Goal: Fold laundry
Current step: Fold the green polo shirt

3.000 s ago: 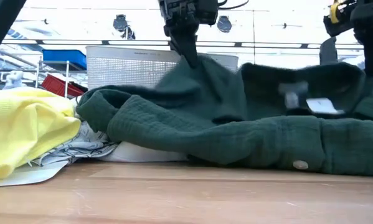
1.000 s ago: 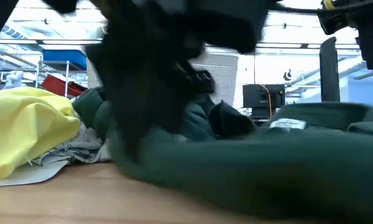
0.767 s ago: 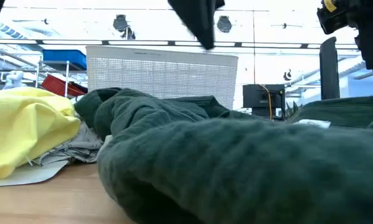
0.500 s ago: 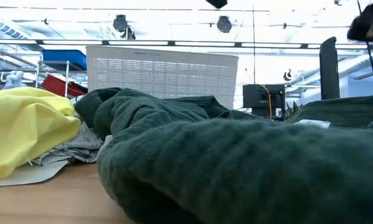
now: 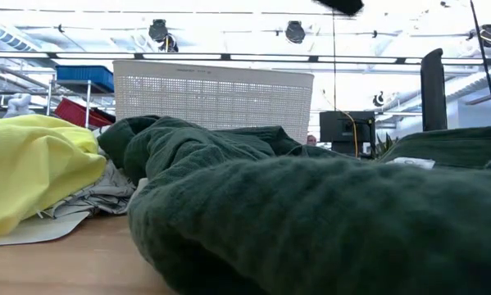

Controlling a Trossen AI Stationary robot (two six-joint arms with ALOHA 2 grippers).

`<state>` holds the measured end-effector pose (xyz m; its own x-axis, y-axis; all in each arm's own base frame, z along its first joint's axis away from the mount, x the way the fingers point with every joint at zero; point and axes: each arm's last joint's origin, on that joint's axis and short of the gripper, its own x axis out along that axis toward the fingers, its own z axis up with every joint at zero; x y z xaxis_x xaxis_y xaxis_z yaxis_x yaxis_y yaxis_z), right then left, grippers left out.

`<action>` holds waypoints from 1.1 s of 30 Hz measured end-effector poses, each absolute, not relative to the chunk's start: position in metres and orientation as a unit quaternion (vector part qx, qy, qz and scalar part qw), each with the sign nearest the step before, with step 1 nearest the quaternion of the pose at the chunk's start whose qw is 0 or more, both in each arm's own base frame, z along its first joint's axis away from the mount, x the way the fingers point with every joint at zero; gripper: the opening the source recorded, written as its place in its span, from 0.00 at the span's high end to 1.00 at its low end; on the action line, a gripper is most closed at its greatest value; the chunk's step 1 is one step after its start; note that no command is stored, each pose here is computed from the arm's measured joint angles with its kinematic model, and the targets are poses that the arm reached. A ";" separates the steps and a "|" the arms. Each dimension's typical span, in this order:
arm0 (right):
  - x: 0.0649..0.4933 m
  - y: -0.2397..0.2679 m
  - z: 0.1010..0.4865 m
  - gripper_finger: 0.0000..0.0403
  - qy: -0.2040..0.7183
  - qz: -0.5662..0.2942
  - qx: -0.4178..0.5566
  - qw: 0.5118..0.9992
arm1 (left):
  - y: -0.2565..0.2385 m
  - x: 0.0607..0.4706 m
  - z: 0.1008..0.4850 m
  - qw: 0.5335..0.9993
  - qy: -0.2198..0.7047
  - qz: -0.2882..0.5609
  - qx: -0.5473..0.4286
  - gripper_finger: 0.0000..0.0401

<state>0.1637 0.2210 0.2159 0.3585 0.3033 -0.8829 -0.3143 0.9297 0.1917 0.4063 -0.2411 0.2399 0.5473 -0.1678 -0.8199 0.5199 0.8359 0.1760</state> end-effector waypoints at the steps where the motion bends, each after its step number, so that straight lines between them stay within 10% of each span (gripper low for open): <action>1: 0.166 0.226 0.207 0.58 0.535 0.184 -0.021 0.824 | -0.240 0.406 0.237 0.852 0.435 -0.202 0.210 0.56; 23: 0.198 0.248 0.137 0.60 0.610 0.077 -0.126 0.778 | -0.256 0.405 0.229 0.875 0.392 -0.214 0.184 0.56; 33: 0.167 0.213 0.146 0.97 0.689 -0.108 0.039 0.715 | -0.264 0.414 0.234 0.906 0.329 -0.205 0.167 0.56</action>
<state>0.1671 0.2134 0.1462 0.0259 -0.1012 -0.9945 0.2082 0.9736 -0.0936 0.4143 -0.2638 0.2343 0.6995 -0.2619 -0.6649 0.4822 0.8596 0.1687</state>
